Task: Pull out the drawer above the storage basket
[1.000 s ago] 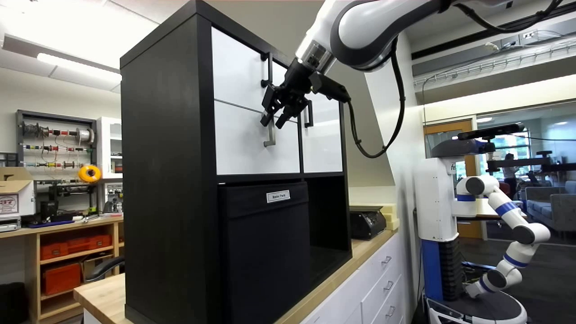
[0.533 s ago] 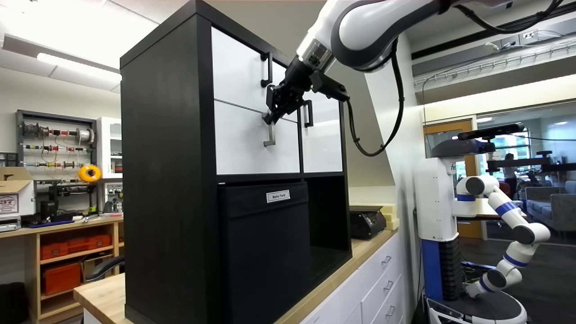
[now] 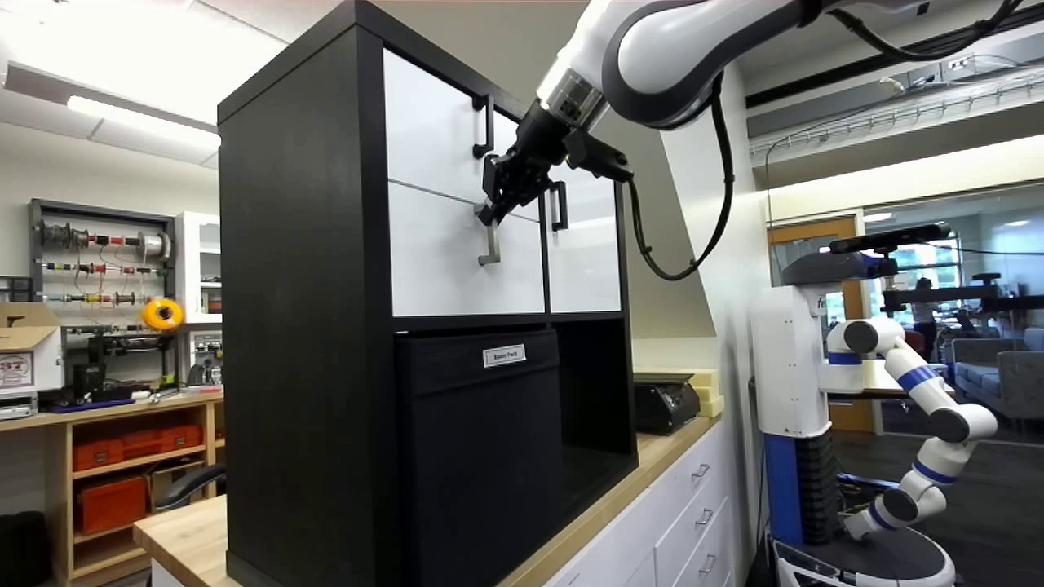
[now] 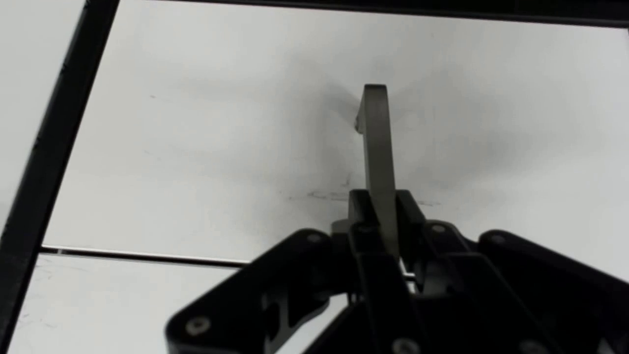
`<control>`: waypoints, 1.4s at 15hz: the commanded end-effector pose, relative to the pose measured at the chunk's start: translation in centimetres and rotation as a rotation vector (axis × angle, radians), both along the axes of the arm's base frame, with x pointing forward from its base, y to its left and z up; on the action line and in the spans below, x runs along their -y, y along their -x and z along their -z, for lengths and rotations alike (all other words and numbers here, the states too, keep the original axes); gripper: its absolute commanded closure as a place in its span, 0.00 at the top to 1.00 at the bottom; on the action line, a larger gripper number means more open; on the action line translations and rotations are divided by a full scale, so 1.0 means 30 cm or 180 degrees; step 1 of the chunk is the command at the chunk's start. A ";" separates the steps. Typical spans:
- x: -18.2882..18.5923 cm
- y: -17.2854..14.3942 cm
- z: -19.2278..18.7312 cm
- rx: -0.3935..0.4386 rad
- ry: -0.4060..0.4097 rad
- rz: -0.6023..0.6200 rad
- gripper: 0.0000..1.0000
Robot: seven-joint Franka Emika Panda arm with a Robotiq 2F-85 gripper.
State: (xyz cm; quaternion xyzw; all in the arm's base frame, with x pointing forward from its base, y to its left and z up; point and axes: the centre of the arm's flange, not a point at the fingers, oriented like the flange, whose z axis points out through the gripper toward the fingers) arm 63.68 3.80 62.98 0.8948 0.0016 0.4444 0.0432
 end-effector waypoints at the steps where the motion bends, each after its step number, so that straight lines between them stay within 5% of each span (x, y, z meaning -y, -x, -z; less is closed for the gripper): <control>1: -0.037 0.110 0.037 -0.0072 0.0120 -0.0014 0.04; 21: -0.024 0.522 0.139 -0.0271 0.0140 0.0087 0.04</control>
